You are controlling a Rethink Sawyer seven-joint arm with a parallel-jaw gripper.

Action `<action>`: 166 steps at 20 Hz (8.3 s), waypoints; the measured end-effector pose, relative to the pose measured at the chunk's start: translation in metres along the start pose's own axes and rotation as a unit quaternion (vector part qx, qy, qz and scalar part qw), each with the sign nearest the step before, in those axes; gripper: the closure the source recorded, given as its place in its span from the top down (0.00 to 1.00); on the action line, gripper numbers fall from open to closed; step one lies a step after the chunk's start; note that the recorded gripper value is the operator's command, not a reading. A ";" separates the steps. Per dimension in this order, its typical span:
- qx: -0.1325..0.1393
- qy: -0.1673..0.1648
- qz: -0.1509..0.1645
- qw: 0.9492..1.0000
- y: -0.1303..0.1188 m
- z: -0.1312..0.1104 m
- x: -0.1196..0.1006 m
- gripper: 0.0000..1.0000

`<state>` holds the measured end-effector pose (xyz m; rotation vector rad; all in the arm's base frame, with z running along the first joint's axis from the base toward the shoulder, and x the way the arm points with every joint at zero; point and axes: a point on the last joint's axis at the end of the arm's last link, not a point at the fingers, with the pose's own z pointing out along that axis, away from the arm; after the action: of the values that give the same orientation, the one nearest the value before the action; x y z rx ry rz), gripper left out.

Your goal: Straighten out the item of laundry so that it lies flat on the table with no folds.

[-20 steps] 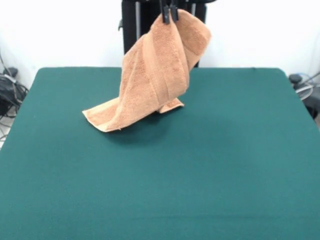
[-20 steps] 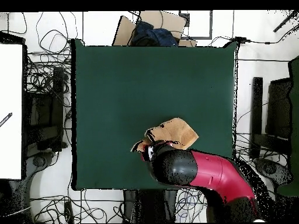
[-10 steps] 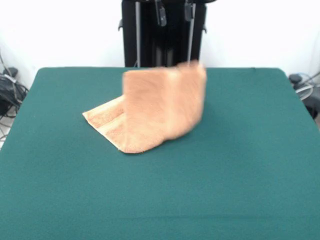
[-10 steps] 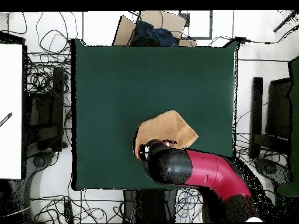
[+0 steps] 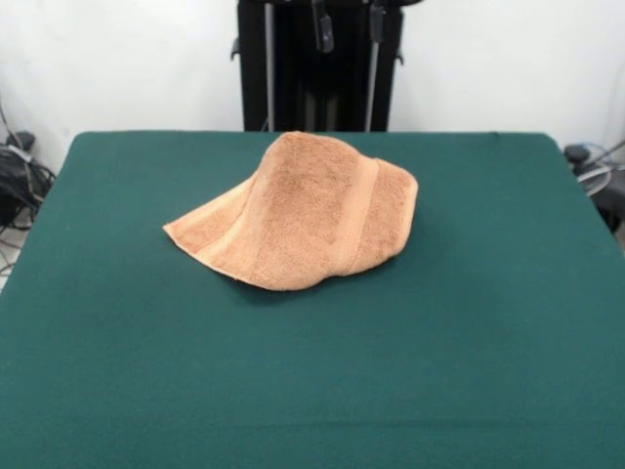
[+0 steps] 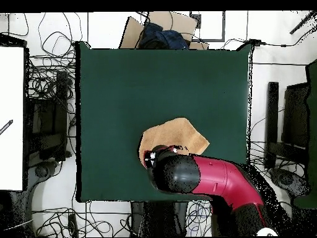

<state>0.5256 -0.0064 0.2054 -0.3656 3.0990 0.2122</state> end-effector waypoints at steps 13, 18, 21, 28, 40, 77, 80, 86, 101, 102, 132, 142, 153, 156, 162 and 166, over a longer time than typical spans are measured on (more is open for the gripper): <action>0.004 -0.004 0.004 1.000 -0.008 0.019 0.006 1.00; 0.010 0.013 -0.014 1.000 -0.015 0.043 0.024 1.00; 0.009 0.020 -0.017 1.000 -0.017 0.049 0.030 1.00; -0.002 0.043 -0.010 0.999 -0.030 0.070 0.048 1.00; -0.020 0.058 0.008 0.998 -0.067 0.103 0.063 1.00; -0.001 0.033 0.025 0.999 -0.115 0.104 0.030 1.00; 0.003 0.030 0.028 0.999 -0.123 0.101 0.025 1.00; 0.010 0.022 0.031 0.999 -0.133 0.097 0.016 1.00; 0.027 0.018 0.016 0.999 -0.154 0.108 0.012 1.00; 0.026 0.020 0.016 0.999 -0.156 0.111 0.013 1.00; 0.050 0.006 0.031 0.998 -0.214 0.120 0.016 1.00; 0.056 0.006 0.007 0.998 -0.193 0.118 0.000 1.00; 0.042 0.018 -0.009 0.999 -0.170 0.137 -0.004 1.00; 0.034 0.024 -0.010 0.999 -0.165 0.146 -0.001 1.00; 0.016 0.035 -0.008 0.999 -0.158 0.167 0.005 1.00; 0.014 0.036 -0.009 0.999 -0.160 0.177 0.004 1.00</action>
<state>0.5590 -0.1377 0.0085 -0.4103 3.1638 0.1593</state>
